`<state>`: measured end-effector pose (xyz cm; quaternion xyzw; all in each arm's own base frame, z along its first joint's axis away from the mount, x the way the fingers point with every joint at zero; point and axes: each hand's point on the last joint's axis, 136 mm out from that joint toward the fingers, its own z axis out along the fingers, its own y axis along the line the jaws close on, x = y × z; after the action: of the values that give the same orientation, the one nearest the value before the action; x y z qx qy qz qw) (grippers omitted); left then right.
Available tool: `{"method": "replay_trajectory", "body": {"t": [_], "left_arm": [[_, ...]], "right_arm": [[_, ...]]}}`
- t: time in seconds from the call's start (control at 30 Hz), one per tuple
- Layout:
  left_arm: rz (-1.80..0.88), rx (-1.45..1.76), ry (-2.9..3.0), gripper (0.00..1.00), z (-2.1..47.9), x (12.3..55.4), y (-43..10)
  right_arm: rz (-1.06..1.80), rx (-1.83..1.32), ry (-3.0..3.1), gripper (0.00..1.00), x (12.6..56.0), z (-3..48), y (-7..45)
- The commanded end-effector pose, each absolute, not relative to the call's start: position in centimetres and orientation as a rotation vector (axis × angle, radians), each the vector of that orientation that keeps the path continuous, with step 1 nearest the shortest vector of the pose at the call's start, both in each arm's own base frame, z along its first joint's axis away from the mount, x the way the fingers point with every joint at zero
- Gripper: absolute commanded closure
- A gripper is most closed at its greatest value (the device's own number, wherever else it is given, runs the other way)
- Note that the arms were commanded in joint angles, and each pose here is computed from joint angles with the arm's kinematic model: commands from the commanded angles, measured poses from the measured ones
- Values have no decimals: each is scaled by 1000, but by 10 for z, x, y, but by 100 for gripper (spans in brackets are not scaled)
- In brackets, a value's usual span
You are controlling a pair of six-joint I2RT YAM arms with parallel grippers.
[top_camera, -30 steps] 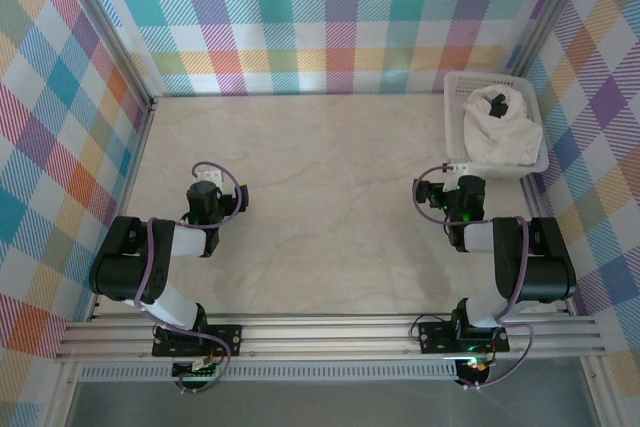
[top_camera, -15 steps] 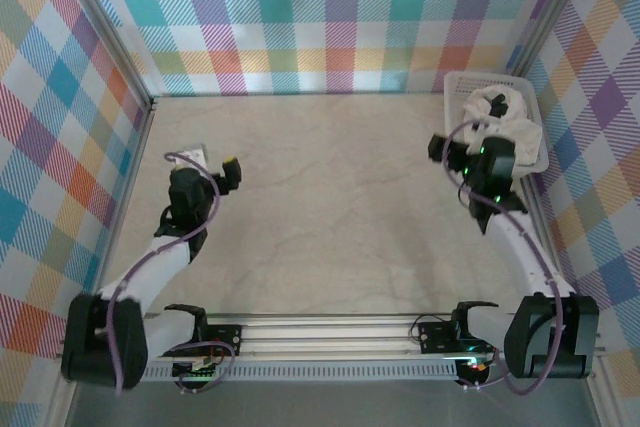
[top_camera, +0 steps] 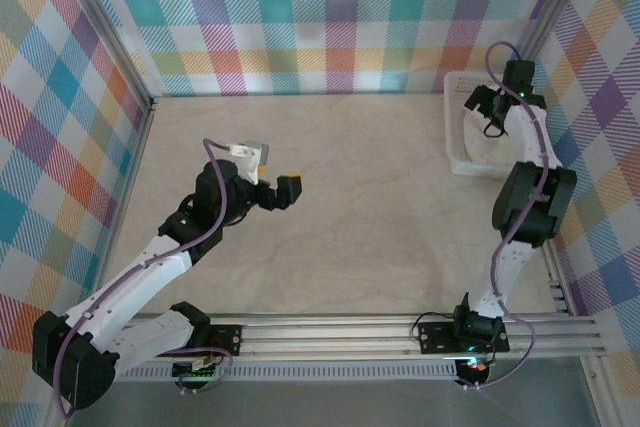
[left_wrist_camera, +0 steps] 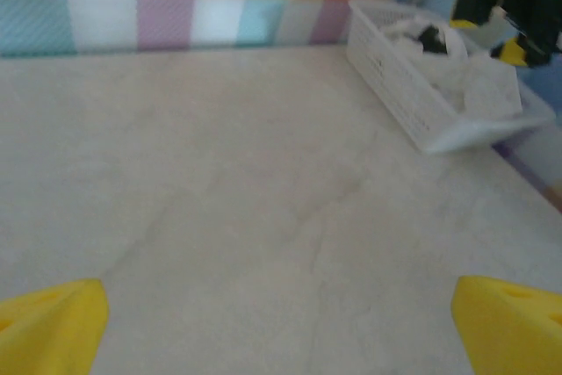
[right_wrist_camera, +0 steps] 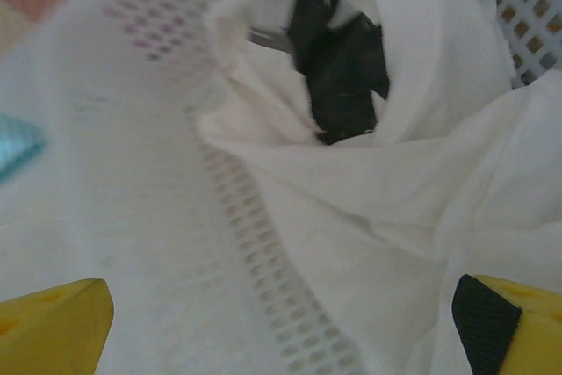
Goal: Fold the inside-out t-shirt
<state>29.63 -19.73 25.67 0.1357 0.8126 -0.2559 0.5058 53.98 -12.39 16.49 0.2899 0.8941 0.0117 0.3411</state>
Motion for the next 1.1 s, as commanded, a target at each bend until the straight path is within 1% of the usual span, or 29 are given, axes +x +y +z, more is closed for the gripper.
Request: {"method": "replay_trajectory", "body": {"t": [0.0,0.1,0.17,0.2,0.27,0.3,0.33,0.37,0.4,0.47,0.5,0.57,0.67,0.77,0.87,0.97,1.0,1.07], "left_arm": [[-616,422,2007,0,242,274,-196],[-597,417,2017,0,236,268,-190],[-590,411,2018,0,234,265,-187],[-586,408,2018,0,234,265,-186],[-580,405,2020,0,233,265,-185],[-577,404,2023,0,232,265,-184],[-573,405,2023,0,232,265,-184],[-570,404,2026,0,231,265,-183],[-566,403,2025,0,230,265,-183],[-561,399,2022,0,231,266,-182],[-561,401,2017,0,233,266,-183],[-560,395,2008,0,238,267,-182],[-565,383,1996,0,245,269,-183],[-580,371,1994,0,251,272,-186],[-593,329,1997,0,262,277,-186],[-602,237,1984,0,275,281,-181],[-600,212,1984,0,279,283,-179],[-576,147,1989,0,284,287,-172]], "right_arm": [[-7,802,2431,0,540,131,-139],[-39,689,2528,0,559,95,-145],[-66,683,2569,2,562,78,-152],[-28,708,2565,9,562,73,-154],[32,709,2562,35,565,70,-155],[60,679,2558,55,568,73,-152],[110,671,2542,77,571,80,-148],[162,662,2522,90,573,90,-144],[219,642,2494,100,577,105,-137],[284,634,2431,100,580,143,-129],[310,627,2384,100,580,169,-126],[345,606,2292,100,577,224,-118],[425,497,2131,100,566,319,-89],[526,376,1962,100,541,416,-49],[654,214,1808,100,499,501,5],[806,76,1743,100,460,542,58],[853,35,1747,100,452,544,75],[934,-26,1807,100,440,527,109]]}}
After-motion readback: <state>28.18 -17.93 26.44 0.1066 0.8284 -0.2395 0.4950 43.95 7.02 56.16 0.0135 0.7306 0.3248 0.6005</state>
